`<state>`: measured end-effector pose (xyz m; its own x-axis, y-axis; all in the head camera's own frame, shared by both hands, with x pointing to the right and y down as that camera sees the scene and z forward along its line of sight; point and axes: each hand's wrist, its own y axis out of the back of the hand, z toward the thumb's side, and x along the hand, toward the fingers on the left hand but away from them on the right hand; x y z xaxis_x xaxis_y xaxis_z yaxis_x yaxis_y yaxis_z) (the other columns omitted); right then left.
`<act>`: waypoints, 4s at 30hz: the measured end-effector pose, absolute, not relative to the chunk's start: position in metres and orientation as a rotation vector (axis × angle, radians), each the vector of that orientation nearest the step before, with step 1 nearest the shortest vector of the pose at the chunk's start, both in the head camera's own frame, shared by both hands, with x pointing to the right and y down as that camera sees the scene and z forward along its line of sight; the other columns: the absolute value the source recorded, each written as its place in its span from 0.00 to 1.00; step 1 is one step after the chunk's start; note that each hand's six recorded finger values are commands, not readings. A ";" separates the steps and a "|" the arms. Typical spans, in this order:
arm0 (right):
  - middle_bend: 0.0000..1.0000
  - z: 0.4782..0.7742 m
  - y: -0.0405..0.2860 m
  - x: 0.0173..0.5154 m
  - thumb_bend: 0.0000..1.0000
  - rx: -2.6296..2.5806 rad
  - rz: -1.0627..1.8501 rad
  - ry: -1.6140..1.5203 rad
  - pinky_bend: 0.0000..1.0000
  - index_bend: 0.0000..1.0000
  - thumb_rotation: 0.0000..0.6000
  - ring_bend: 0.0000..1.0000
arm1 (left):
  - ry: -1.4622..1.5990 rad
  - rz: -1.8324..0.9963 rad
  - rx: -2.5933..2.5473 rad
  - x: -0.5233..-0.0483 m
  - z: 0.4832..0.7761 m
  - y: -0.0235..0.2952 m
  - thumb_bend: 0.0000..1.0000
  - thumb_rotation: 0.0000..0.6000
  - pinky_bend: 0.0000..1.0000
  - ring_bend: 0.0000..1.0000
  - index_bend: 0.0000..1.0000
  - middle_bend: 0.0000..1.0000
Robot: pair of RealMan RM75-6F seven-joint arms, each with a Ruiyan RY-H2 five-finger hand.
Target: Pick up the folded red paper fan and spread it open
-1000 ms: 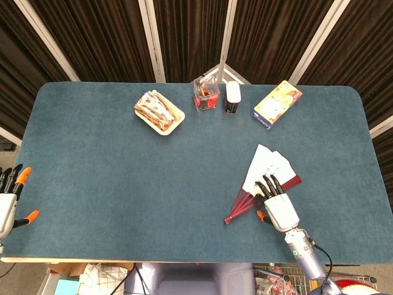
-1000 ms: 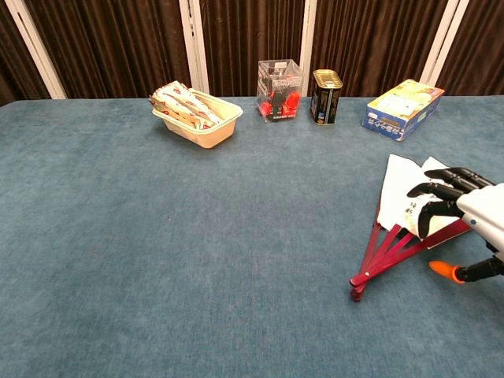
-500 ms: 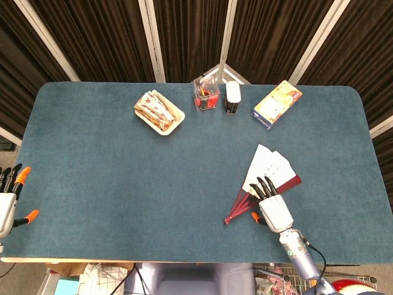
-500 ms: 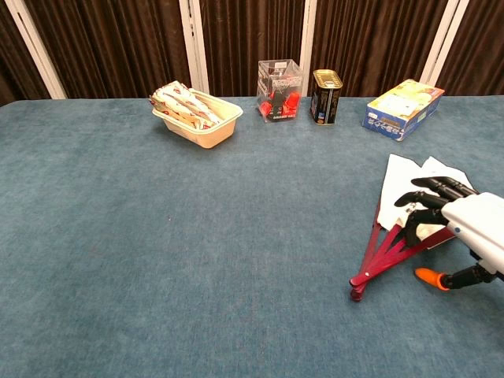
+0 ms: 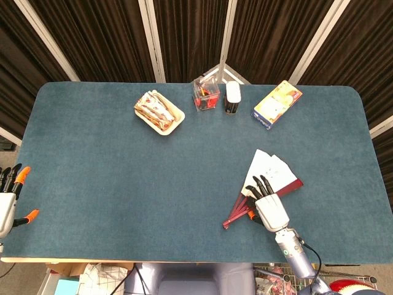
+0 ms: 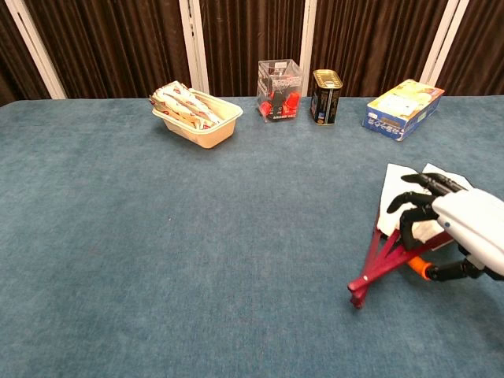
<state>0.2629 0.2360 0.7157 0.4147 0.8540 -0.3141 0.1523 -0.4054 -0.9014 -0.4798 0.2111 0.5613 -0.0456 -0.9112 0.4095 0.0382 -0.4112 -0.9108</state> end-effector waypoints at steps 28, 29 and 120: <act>0.34 0.567 0.068 0.187 0.58 -1.802 0.857 -1.350 0.04 0.74 1.00 0.07 | 1.017 -1.562 -1.436 -0.482 0.557 0.204 0.00 1.00 0.00 0.00 0.00 0.00; 0.34 0.563 0.064 0.183 0.58 -1.798 0.855 -1.352 0.04 0.74 1.00 0.07 | 1.019 -1.562 -1.435 -0.483 0.557 0.204 0.00 1.00 0.00 0.00 0.00 0.00; 0.36 0.501 0.052 0.081 0.58 -2.324 0.793 -1.525 0.06 0.75 1.00 0.08 | 1.009 -0.992 -2.386 -0.164 0.652 0.038 0.27 1.00 0.00 0.00 0.46 0.09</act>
